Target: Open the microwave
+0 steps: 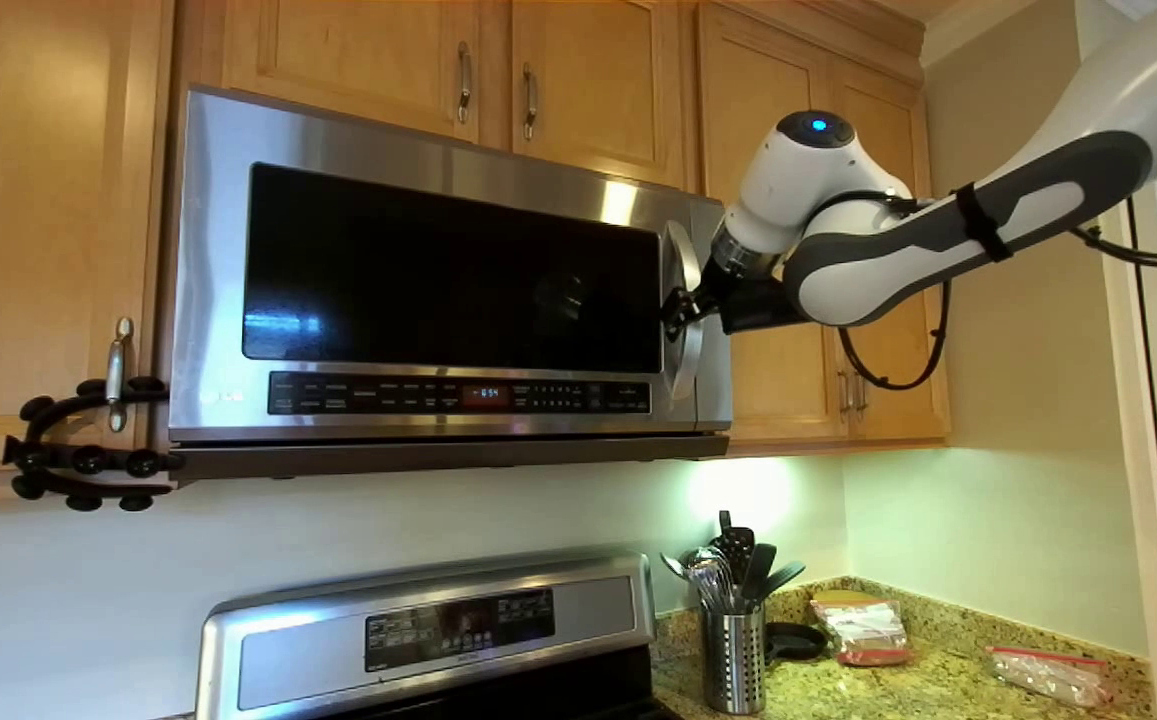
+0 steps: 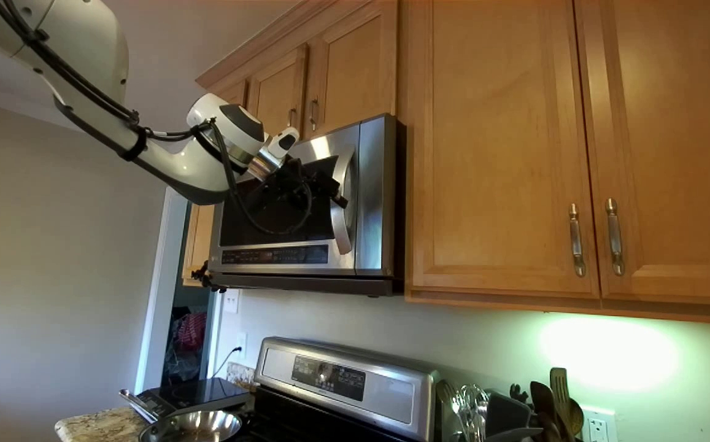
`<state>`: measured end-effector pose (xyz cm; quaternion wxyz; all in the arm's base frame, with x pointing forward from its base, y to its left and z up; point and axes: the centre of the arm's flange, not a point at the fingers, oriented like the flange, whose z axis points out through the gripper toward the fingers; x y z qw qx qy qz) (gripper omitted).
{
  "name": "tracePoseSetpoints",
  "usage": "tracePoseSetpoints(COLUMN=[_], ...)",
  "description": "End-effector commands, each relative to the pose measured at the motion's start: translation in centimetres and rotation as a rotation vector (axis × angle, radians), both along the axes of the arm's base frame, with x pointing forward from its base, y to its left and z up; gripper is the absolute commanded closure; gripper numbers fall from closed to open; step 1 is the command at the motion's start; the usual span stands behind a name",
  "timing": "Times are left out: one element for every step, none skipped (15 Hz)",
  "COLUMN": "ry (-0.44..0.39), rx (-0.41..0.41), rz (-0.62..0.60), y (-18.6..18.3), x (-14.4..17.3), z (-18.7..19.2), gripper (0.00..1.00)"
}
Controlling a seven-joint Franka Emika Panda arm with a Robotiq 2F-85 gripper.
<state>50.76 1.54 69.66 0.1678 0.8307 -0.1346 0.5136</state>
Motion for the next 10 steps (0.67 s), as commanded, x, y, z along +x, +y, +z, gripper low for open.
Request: tracePoseSetpoints(ry=[0.016, 0.02, 0.02, 0.022, 0.025, 0.028, 0.033, 0.036, 0.045, 0.052], rx=[-0.021, -0.024, -0.029, -0.031, -0.031, -0.034, -0.033, -0.032, -0.032, -0.033], rz=[0.015, 0.015, 0.02, 0.024, 0.029, 0.033, 0.038, 0.042, 0.048, 0.052], y=[-1.5, -1.8, -2.0, -2.2, -2.4, -2.6, -2.7, -2.5, -2.2, -1.9], x=[1.2, 1.3, 1.5, 1.7, 2.0, 2.1, 2.3, 2.5, 2.5, 2.5], z=[0.4, 0.4, 0.5, 0.6, 0.6, 0.7, 0.7, 0.7, 0.6, 0.5], gripper=[0.0, 0.0, 0.0, 0.0, 0.15, 0.21, 0.33, 0.4, 0.47, 0.53])
